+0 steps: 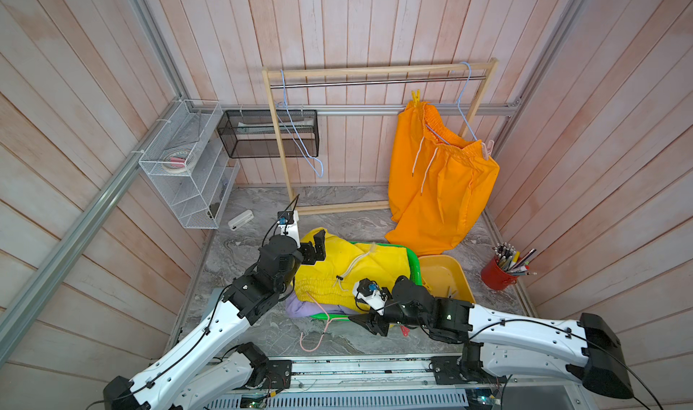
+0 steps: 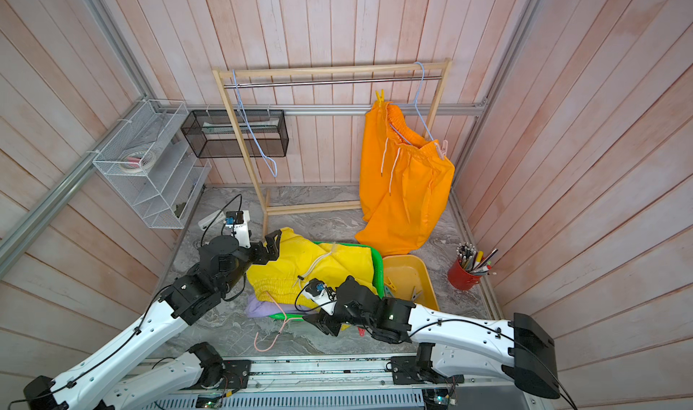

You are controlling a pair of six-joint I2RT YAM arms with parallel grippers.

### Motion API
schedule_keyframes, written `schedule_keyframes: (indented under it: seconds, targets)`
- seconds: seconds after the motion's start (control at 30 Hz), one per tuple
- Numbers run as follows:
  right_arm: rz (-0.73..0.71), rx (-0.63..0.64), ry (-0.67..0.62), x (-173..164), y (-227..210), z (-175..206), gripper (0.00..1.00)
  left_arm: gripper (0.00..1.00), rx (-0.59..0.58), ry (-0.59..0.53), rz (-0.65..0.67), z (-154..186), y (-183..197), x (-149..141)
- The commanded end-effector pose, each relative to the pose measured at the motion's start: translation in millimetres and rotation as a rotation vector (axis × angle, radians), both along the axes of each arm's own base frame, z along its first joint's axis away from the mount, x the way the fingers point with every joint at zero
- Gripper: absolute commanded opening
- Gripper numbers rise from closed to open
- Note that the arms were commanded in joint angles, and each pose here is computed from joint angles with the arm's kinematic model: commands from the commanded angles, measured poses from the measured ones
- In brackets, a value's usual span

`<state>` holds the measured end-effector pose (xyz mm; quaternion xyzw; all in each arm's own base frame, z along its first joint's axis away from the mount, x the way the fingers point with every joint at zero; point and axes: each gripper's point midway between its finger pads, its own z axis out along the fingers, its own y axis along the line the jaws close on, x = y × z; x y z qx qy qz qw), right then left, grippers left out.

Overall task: Remove the clothespins securing shorts to the hanger
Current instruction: Pick up the hanger from the basket.

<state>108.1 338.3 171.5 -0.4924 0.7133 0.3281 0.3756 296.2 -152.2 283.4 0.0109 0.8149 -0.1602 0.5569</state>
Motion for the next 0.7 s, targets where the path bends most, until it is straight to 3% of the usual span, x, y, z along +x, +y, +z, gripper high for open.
schedule_keyframes:
  seconds: [0.0, 0.47, 0.67]
  targets:
    - [0.040, -0.016, -0.093, 3.9, 6.3, 4.4, 0.55, 1.00, -0.059, 0.024, -0.031, 7.8, -4.8, -2.7]
    - [0.143, -0.081, -0.095, 0.1, 30.9, -9.7, 0.38, 1.00, -0.055, 0.042, -0.046, -1.5, -4.6, -6.4]
    - [0.174, -0.094, -0.087, -3.8, 34.6, -15.7, 0.35, 1.00, -0.054, 0.051, -0.061, -4.8, -8.5, -5.2]
